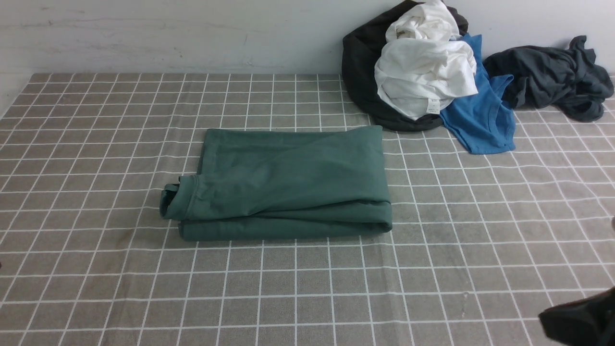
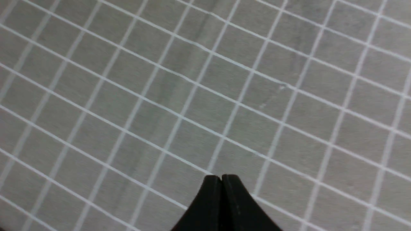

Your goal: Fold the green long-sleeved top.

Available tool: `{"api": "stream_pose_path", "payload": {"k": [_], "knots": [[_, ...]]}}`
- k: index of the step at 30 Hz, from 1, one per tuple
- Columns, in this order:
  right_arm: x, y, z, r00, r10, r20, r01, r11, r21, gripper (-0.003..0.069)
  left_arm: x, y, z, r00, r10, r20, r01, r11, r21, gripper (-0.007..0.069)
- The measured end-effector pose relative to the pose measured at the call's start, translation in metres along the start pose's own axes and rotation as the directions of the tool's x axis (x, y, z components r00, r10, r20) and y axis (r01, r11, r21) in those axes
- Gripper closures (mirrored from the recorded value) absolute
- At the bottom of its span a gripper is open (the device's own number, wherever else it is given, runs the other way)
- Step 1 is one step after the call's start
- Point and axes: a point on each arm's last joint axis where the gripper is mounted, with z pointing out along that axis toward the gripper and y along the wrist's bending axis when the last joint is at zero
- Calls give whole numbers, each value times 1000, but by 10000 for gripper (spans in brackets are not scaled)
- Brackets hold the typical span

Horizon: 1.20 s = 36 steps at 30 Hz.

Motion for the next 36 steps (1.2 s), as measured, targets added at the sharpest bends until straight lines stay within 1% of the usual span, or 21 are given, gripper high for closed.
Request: {"api": "stream_pose_path", "payload": {"k": [1, 2, 4, 7, 14, 17, 23, 27, 34, 36], "knots": [[3, 2, 4, 999, 45, 0, -45, 999, -31, 673, 1, -1, 0, 1000, 0, -8, 0, 1000, 7, 632], [5, 2, 5, 999, 47, -1, -47, 998, -40, 673, 1, -1, 0, 1000, 0, -10, 0, 1000, 9, 632], [12, 7, 12, 990, 136, -30, -139, 985, -104, 673, 2, -2, 0, 1000, 0, -26, 1, 1000, 24, 632], [16, 10, 14, 982, 176, -62, -183, 973, -140, 673, 3, -3, 0, 1000, -1, -30, 2, 1000, 28, 632], [22, 14, 13, 974, 186, -130, -206, 964, -167, 673, 4, -3, 0, 999, -2, -39, 3, 999, 37, 632], [24, 14, 9, 975, 184, -128, -204, 964, -171, 673, 4, -3, 0, 999, -2, -40, 3, 999, 38, 632], [33, 9, -25, 973, 219, 66, -208, 967, -145, 673, 4, -3, 0, 999, -2, -40, 3, 999, 38, 632], [45, 8, -52, 943, 226, 244, -207, 973, -101, 673, 4, -4, 0, 999, -2, -41, 3, 999, 39, 632], [63, 15, -73, 906, 194, 376, -171, 981, -94, 673, 4, -4, 0, 999, -2, -41, 3, 999, 39, 632], [67, 17, -76, 902, 194, 385, -171, 981, -92, 673, 4, -4, 0, 999, -2, -41, 3, 999, 39, 632]]}}
